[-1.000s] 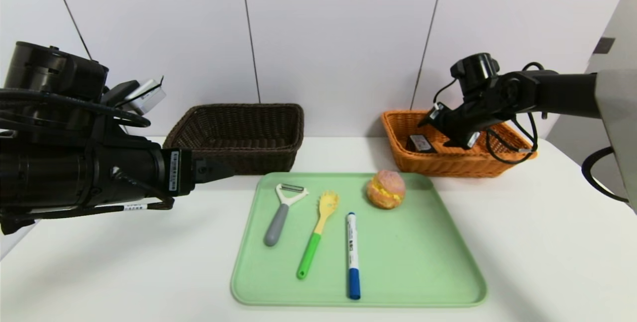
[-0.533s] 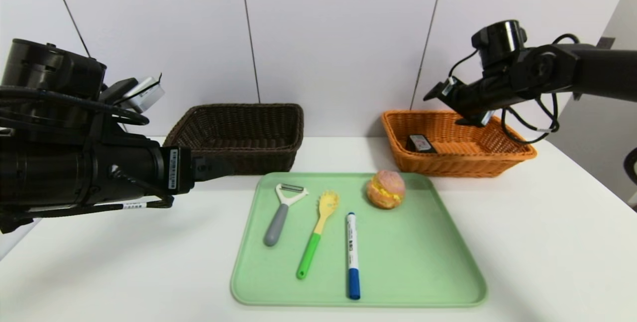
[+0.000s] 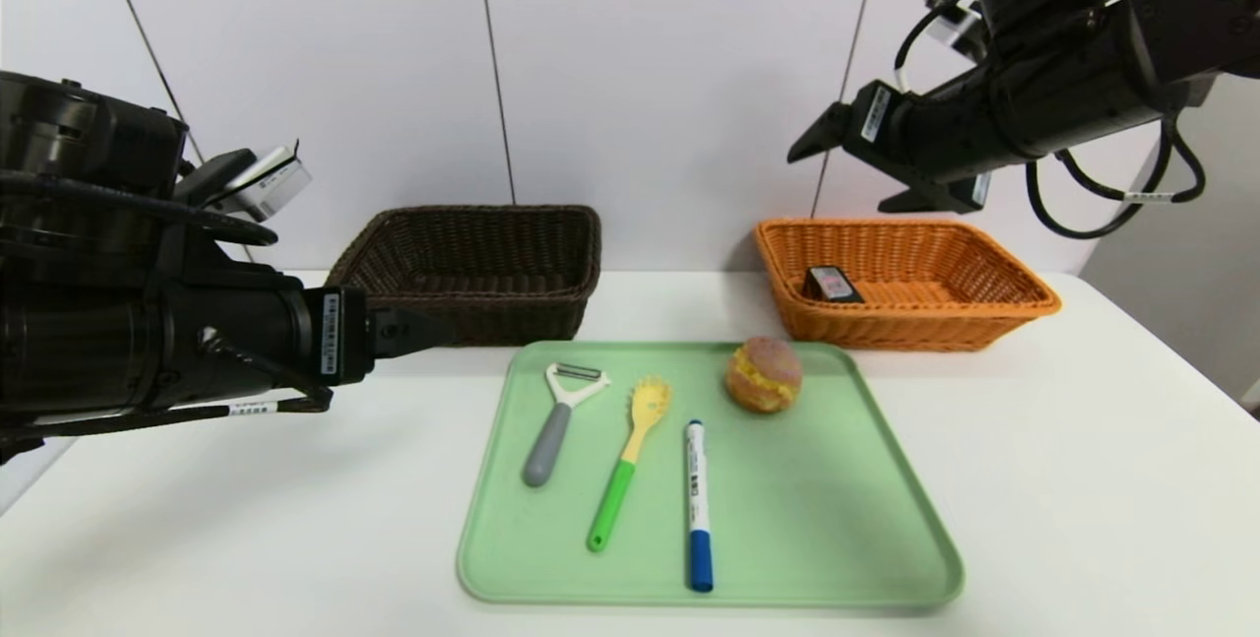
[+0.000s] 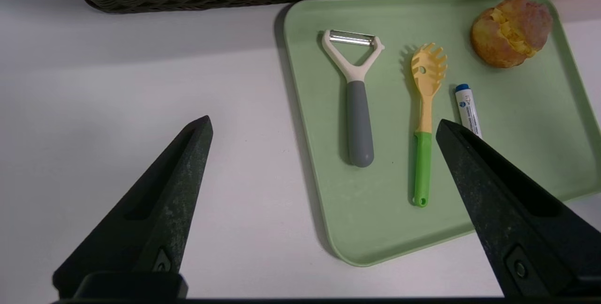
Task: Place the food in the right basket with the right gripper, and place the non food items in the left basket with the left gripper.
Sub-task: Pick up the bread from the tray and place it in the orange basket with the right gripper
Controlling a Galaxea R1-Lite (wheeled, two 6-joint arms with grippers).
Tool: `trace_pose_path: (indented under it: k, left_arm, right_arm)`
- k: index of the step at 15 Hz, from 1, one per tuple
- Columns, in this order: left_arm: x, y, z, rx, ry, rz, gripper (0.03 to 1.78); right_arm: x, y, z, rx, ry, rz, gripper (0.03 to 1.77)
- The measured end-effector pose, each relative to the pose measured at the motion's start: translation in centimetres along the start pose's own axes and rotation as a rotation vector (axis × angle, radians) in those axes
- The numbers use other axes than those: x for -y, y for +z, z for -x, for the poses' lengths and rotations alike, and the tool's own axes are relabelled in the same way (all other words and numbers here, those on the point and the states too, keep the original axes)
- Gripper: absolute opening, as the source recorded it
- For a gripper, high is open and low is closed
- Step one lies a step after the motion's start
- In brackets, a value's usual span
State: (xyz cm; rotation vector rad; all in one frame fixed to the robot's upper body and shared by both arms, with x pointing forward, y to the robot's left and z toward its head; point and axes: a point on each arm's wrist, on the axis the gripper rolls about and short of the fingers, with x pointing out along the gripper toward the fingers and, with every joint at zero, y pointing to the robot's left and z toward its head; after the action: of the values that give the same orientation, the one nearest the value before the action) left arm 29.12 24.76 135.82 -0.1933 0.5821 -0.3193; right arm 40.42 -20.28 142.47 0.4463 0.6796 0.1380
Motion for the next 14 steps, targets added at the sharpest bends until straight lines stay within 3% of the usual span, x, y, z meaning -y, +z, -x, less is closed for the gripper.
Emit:
trace_pose_path:
  k: [2,6,8,14]
  left_arm:
    - [0.0,0.0,0.1,0.002,-0.002,0.001,1.69]
    - [0.0,0.0,0.2,0.005,-0.002,0.001,1.69]
    - [0.0,-0.1,0.2,0.003,-0.001,0.002,1.69]
    - [0.0,-0.3,0.5,0.004,-0.002,0.002,1.69]
  right_arm:
    - [-1.0,-2.6,0.9,-0.107,-0.088,0.027,1.67]
    - [-1.2,-5.8,0.2,-0.304,-0.224,0.002,1.68]
    - [-1.3,-6.6,-1.3,-0.346,-0.257,-0.039,1.69]
    - [-2.2,-9.0,-6.6,-0.392,-0.31,-0.071,1.69]
